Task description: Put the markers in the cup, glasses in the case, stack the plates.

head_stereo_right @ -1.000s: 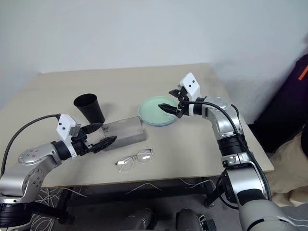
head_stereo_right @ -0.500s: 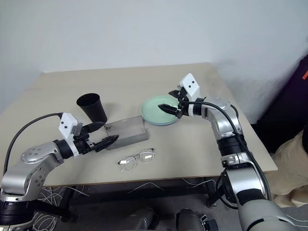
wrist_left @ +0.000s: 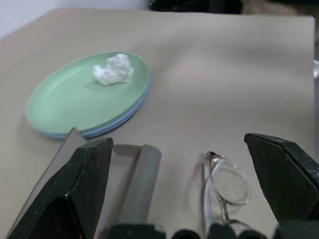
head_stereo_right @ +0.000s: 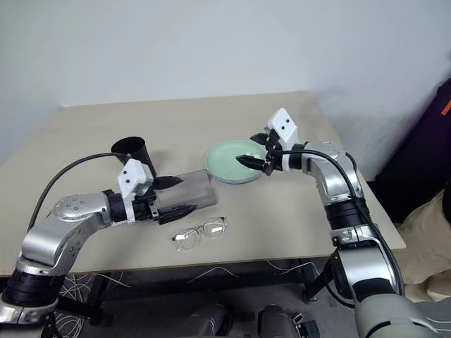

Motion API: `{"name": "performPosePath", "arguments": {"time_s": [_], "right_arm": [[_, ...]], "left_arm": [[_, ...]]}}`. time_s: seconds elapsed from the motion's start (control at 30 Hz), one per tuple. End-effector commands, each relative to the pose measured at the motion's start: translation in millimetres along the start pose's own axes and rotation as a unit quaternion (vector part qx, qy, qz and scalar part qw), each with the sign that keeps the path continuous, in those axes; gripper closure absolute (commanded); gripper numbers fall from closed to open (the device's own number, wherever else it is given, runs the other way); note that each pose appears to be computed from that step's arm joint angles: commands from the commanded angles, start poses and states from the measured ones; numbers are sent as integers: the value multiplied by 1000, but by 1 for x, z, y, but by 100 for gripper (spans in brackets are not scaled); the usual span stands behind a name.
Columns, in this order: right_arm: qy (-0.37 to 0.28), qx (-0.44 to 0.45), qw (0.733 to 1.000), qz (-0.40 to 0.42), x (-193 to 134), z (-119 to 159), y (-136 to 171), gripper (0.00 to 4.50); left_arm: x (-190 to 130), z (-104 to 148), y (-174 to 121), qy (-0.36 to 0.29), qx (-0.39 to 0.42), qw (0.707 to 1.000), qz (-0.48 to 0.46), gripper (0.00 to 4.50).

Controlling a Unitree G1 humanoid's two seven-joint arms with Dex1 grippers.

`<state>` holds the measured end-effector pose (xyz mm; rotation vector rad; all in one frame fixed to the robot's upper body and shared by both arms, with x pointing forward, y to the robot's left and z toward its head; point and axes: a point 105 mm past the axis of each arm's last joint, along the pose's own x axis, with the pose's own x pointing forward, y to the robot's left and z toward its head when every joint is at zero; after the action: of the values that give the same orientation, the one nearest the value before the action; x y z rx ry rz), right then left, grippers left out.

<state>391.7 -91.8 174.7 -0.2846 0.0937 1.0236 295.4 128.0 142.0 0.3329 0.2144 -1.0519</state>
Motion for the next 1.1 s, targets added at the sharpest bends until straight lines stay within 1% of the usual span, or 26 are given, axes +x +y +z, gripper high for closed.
{"name": "performPosePath", "arguments": {"time_s": [0.03,0.3,0.57,0.67,0.9,1.1], "right_arm": [[-28,-22,999,-6,-4,21,-2,49],[-29,-20,999,-11,-3,22,-3,49],[-29,-17,999,-13,-1,21,-1,49],[-29,-17,999,-14,-2,20,-1,49],[-28,-14,999,-20,-3,19,-2,49],[-28,-12,999,-24,-3,18,-3,49]], "left_arm": [[8,5,1,22,32,999,-12,0],[22,-9,6,133,67,989,-14,0],[29,-13,3,202,90,975,-32,0],[30,-14,0,220,92,970,-42,0],[35,-16,-1,230,88,968,-43,0],[37,-23,-8,245,86,964,-59,0]]}}
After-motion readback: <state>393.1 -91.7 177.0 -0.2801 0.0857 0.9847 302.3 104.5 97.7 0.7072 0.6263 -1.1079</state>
